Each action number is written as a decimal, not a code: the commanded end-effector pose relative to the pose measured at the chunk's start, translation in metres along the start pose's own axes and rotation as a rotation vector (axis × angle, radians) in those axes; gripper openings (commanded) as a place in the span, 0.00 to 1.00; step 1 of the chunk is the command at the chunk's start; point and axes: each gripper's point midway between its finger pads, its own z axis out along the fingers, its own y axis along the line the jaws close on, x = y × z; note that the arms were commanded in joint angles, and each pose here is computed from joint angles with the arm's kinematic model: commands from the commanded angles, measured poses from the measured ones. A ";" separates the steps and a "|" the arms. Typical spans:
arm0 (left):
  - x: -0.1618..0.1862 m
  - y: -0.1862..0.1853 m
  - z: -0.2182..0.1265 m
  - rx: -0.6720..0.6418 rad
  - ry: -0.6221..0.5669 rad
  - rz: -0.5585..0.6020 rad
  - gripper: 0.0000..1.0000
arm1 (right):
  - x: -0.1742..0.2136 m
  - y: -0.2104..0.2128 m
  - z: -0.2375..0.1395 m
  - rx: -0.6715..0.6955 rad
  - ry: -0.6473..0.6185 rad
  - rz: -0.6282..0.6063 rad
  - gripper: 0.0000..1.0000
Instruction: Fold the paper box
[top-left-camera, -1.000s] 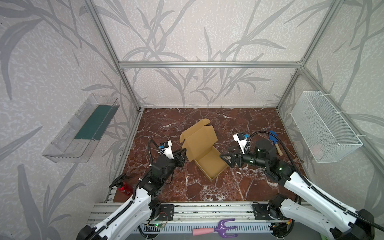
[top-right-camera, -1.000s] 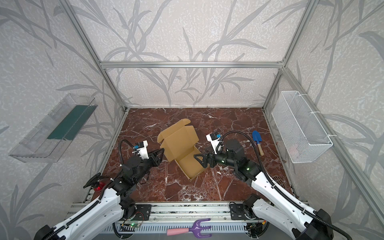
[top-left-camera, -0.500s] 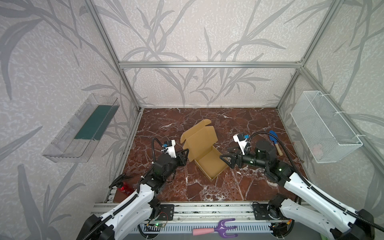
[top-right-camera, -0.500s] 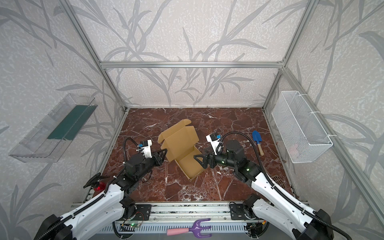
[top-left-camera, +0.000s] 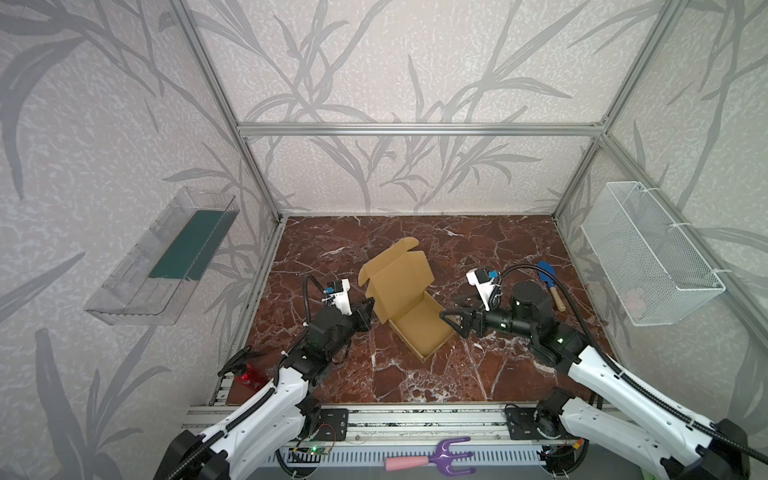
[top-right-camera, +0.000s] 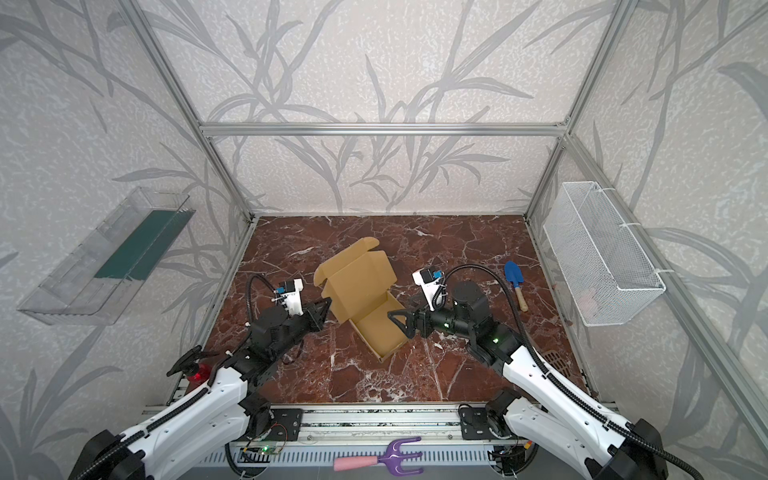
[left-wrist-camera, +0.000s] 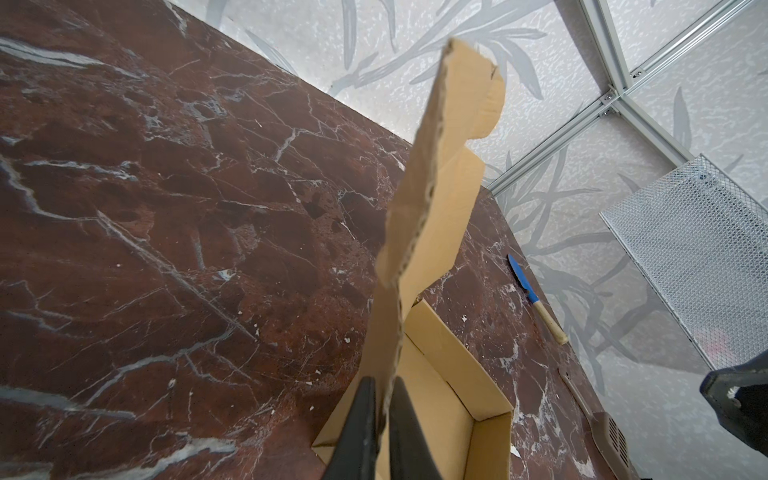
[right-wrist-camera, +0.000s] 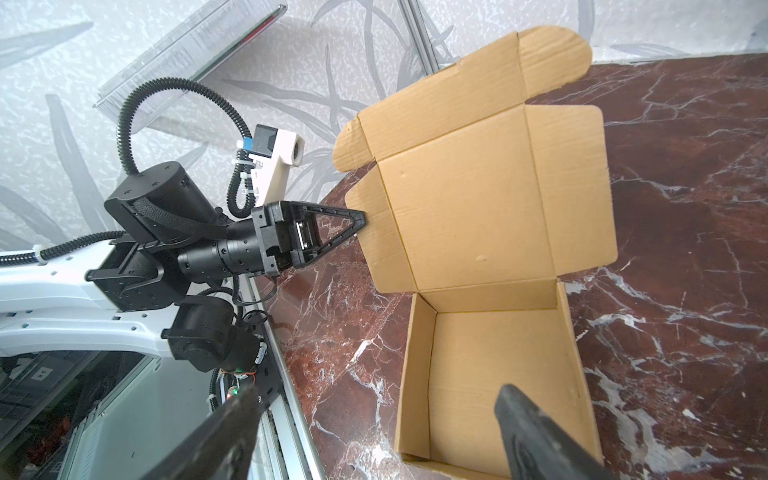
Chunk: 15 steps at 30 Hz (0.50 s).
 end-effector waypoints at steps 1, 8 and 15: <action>-0.017 -0.010 -0.002 0.010 -0.035 0.004 0.07 | -0.001 0.002 0.000 -0.017 -0.014 -0.013 0.89; -0.021 -0.016 -0.005 0.019 -0.027 -0.007 0.00 | -0.001 -0.002 -0.002 0.011 -0.015 -0.025 0.89; -0.030 -0.051 -0.013 0.102 0.066 0.026 0.00 | -0.008 -0.016 -0.011 0.109 -0.055 -0.027 0.89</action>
